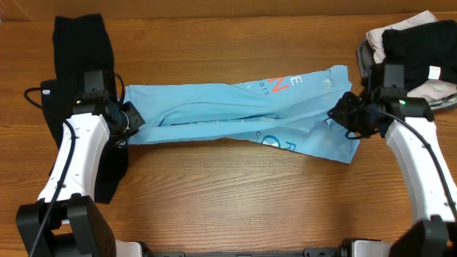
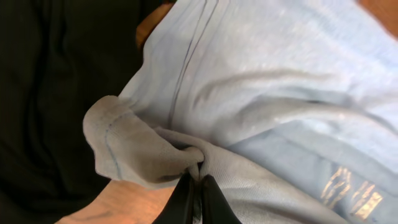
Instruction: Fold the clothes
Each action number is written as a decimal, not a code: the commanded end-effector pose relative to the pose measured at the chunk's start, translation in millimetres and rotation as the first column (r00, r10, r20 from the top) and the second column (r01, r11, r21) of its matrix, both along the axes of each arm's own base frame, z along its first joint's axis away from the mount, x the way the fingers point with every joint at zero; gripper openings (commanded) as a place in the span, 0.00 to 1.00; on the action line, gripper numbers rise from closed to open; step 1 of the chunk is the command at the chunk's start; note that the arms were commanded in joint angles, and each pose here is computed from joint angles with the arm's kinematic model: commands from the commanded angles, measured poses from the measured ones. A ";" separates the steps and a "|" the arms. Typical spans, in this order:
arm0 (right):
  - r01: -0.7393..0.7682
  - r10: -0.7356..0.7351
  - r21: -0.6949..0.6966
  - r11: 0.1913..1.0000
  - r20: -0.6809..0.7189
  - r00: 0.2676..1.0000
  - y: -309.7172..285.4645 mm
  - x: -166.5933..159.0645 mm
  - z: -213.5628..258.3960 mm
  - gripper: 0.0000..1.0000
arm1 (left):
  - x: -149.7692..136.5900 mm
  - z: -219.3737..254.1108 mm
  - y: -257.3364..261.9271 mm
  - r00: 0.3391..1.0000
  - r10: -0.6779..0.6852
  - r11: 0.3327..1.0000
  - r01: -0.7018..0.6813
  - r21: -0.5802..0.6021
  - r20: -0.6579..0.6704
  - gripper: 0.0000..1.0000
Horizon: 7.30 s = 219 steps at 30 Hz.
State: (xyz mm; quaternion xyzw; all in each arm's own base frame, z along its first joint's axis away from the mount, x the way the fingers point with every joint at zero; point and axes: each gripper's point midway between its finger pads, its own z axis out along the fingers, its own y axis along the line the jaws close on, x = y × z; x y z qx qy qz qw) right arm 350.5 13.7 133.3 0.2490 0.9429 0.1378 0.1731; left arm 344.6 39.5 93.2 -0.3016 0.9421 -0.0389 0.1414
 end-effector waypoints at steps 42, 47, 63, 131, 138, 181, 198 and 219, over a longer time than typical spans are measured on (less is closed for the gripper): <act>-0.089 0.091 -0.044 0.995 0.046 0.995 -2.8 60.2 26.9 1.00 | 91.4 -18.9 -15.1 0.947 -0.309 0.948 0.314 -0.050 0.087 1.00; -0.111 0.111 -0.046 0.993 0.004 0.994 -2.1 50.3 22.3 1.00 | 85.7 -44.7 -0.9 0.928 -0.372 0.928 0.372 0.021 0.007 1.00; -0.113 0.113 -0.050 0.992 -0.005 0.994 -2.6 48.2 21.3 1.00 | 91.3 -105.8 19.0 0.901 -0.420 0.898 0.430 0.098 -0.110 1.00; -0.094 0.089 -0.076 0.993 -0.059 0.994 -8.8 37.5 16.1 0.99 | 74.7 -86.0 24.7 0.898 -0.386 0.922 0.377 -0.083 -0.211 0.04; -0.097 0.091 -0.069 0.993 -0.086 0.992 -8.0 31.0 12.4 0.98 | 86.3 -29.6 19.6 0.884 -0.418 0.908 0.411 -0.080 -0.210 0.04; -0.096 0.090 -0.074 0.993 -0.082 0.993 -9.0 33.5 10.6 0.99 | 102.8 21.7 -285.1 0.654 -0.753 0.655 0.756 -0.015 0.077 0.26; -0.100 0.093 -0.074 0.992 -0.086 0.992 -8.9 32.5 10.3 1.00 | 93.5 10.5 -227.7 0.618 -0.779 0.615 0.786 0.067 -0.108 0.77; -0.100 0.093 -0.075 0.992 -0.086 0.992 -9.0 32.6 10.2 1.00 | 98.6 -29.6 -234.8 0.553 -0.831 0.550 0.833 0.053 -0.057 0.63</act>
